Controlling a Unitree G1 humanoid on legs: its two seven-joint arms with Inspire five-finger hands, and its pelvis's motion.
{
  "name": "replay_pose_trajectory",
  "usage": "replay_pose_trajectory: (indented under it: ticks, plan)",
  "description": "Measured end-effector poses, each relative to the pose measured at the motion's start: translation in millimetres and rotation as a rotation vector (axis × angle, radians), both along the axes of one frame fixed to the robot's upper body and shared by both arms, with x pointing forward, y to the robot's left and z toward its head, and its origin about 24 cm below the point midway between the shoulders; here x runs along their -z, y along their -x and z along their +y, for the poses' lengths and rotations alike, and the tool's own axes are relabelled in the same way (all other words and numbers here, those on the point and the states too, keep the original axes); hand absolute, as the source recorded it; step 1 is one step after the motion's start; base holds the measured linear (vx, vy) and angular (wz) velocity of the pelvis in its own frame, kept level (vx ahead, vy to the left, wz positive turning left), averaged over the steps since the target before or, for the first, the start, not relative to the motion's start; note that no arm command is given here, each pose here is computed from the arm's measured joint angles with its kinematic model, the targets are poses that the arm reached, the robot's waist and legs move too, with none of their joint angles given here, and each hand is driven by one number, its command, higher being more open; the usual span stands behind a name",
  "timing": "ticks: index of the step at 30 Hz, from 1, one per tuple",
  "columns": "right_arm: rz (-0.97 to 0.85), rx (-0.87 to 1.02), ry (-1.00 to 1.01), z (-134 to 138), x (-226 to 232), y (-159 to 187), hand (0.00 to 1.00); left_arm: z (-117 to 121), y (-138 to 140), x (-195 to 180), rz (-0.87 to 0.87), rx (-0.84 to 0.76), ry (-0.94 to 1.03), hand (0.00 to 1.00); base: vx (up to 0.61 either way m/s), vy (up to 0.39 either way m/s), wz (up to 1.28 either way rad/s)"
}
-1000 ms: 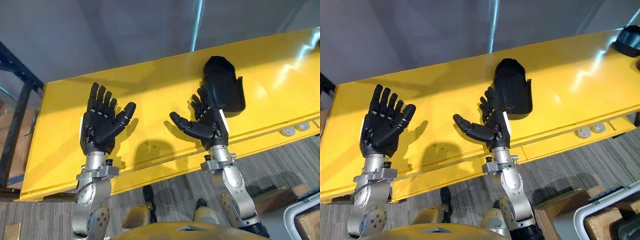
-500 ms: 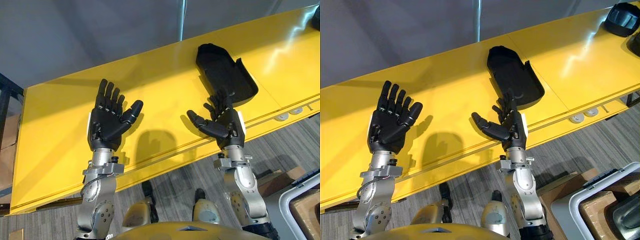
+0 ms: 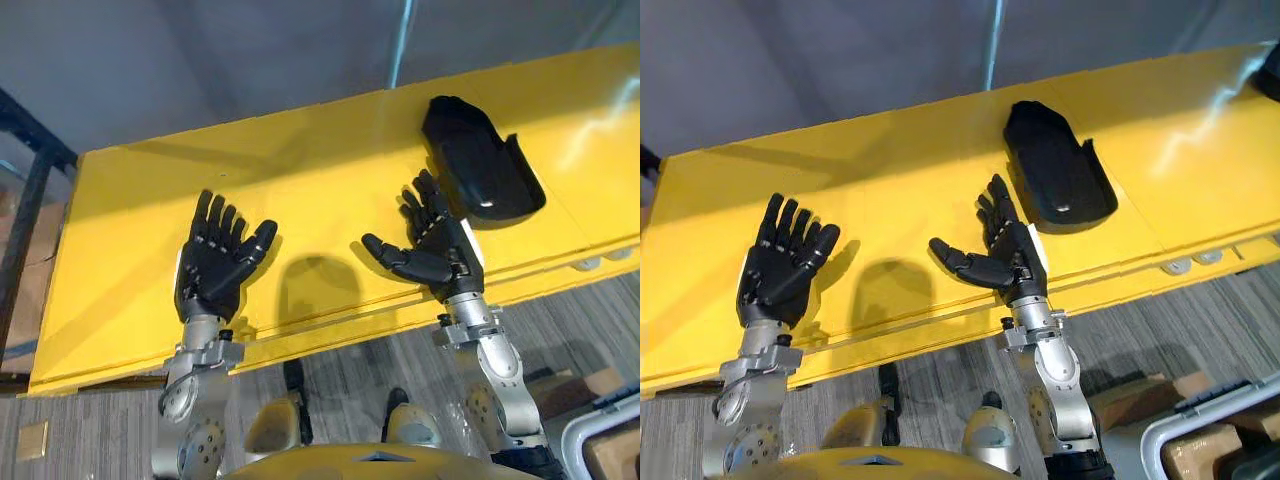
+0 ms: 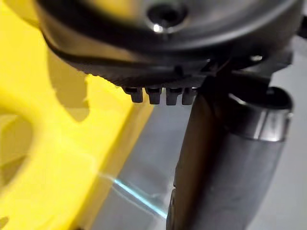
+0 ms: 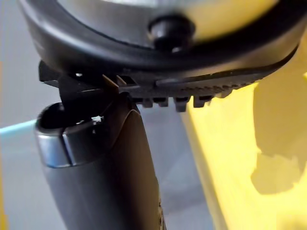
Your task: Walk over and take three plastic housings, then place them on the shelf
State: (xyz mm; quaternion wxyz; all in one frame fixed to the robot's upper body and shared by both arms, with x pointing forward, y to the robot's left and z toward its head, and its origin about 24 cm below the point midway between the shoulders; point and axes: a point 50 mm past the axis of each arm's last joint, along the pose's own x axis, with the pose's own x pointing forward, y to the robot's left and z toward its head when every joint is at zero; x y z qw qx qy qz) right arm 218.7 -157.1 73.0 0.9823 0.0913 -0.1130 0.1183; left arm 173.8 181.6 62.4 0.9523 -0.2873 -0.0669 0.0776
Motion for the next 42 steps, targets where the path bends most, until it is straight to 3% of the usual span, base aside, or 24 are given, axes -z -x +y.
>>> replay_pose_trajectory:
  ticks: [6, 14, 24, 33, 38, 42]
  plan:
    - [-0.043, 0.008, -0.018, -10, 1, -4, 1.0, 15, 8, 23, 0.088, -0.029, -0.015, 1.0, -0.17, -0.108, 0.41]
    - [-0.087, 0.139, -0.04, -26, -4, -2, 1.0, 7, 5, 18, 0.019, 0.058, -0.017, 1.0, -0.03, 0.05, -0.12]
    - [-0.007, 0.203, -0.141, -16, 11, 25, 1.0, -9, -5, 16, 0.022, 0.192, -0.052, 1.0, -0.03, 0.103, -0.07]
    - [-0.308, 0.129, 0.024, -27, -51, -16, 1.0, -7, -24, -9, -0.123, 0.099, -0.04, 1.0, -0.07, -0.016, 0.06]
    - [-0.418, 0.186, 0.032, -40, -75, 2, 1.0, -6, -29, -18, -0.167, 0.046, -0.027, 1.0, 0.08, -0.022, -0.05]
    - [-0.408, 0.178, 0.023, -48, -73, 27, 1.0, -7, -25, -27, -0.209, 0.046, -0.019, 1.0, 0.09, 0.031, -0.36]
